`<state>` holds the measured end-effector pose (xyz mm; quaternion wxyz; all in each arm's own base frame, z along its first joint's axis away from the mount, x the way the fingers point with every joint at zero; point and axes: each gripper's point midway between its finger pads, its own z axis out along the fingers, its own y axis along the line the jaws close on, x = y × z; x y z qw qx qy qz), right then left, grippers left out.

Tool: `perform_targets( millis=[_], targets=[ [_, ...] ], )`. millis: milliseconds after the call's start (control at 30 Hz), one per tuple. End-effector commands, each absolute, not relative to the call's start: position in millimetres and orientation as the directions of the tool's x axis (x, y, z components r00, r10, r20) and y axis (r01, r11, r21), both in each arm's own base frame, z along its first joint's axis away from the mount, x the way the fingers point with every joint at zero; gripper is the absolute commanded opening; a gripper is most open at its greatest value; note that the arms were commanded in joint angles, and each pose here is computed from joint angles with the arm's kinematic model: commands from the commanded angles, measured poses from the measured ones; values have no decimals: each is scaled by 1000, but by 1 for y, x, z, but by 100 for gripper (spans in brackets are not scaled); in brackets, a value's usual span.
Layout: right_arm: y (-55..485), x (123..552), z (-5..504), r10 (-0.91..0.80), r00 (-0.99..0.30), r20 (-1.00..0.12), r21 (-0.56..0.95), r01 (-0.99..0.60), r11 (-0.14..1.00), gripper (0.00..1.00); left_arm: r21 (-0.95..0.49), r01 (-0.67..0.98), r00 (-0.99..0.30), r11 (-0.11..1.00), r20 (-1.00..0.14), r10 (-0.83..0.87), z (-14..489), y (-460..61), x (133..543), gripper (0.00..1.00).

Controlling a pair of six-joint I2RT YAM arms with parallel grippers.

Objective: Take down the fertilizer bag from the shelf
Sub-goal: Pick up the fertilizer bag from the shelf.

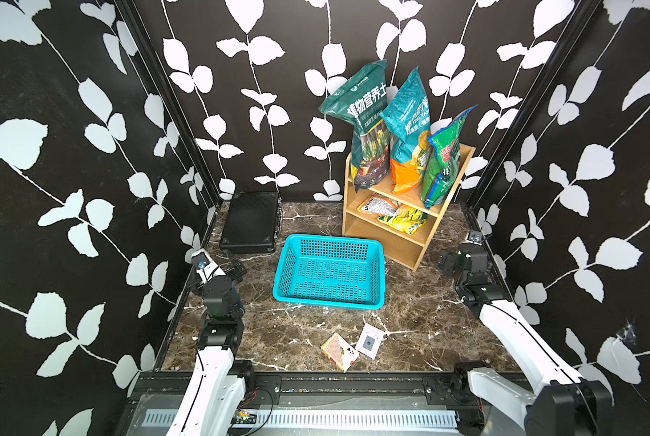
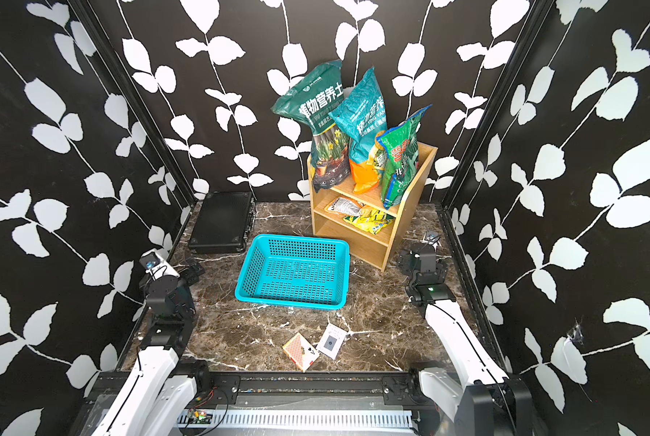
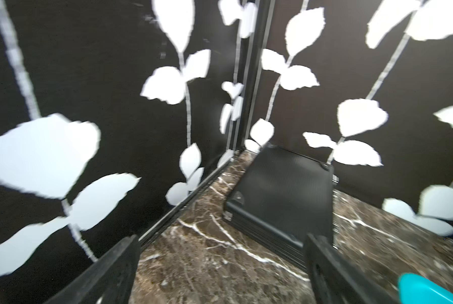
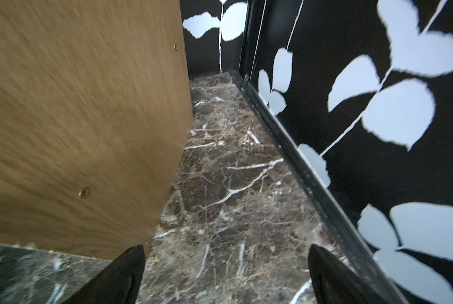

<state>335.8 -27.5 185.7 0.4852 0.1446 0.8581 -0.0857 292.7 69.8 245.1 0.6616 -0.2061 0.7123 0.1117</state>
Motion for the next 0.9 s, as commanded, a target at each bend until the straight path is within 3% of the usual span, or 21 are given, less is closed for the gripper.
perform_targets(
  millis=[0, 167, 267, 367, 533, 633, 700, 867],
  targets=[
    [-31, 329, 214, 238, -431, -871, 69, 371, 926, 99, -88, -327, -131, 941, -982, -138, 238, 48, 306, 99],
    [-47, 284, 260, 300, -188, -935, 201, 414, 888, 99, -144, -314, -196, 939, -957, -213, 246, 41, 309, 99],
    [-30, 262, 304, 327, -19, -945, 312, 250, 916, 99, -320, -526, -172, 788, -867, -467, 240, 65, 283, 99],
    [-10, 247, 349, 348, 103, -932, 355, 70, 932, 99, -477, -395, -175, 786, -800, -574, 269, 36, 285, 99],
    [-16, 233, 402, 405, 91, -910, 413, 98, 906, 99, -425, -264, -223, 866, -846, -484, 373, 19, 266, 99],
    [18, 235, 446, 334, 37, -942, 330, -85, 940, 99, -340, -223, -221, 914, -895, -387, 417, 19, 248, 99],
    [40, 239, 466, 299, -13, -954, 295, -199, 934, 99, -292, -147, -213, 945, -924, -319, 431, 11, 238, 99],
    [49, 259, 502, 280, -118, -953, 299, -201, 933, 99, -238, 72, -199, 969, -955, -220, 435, -21, 210, 99]
  ],
)
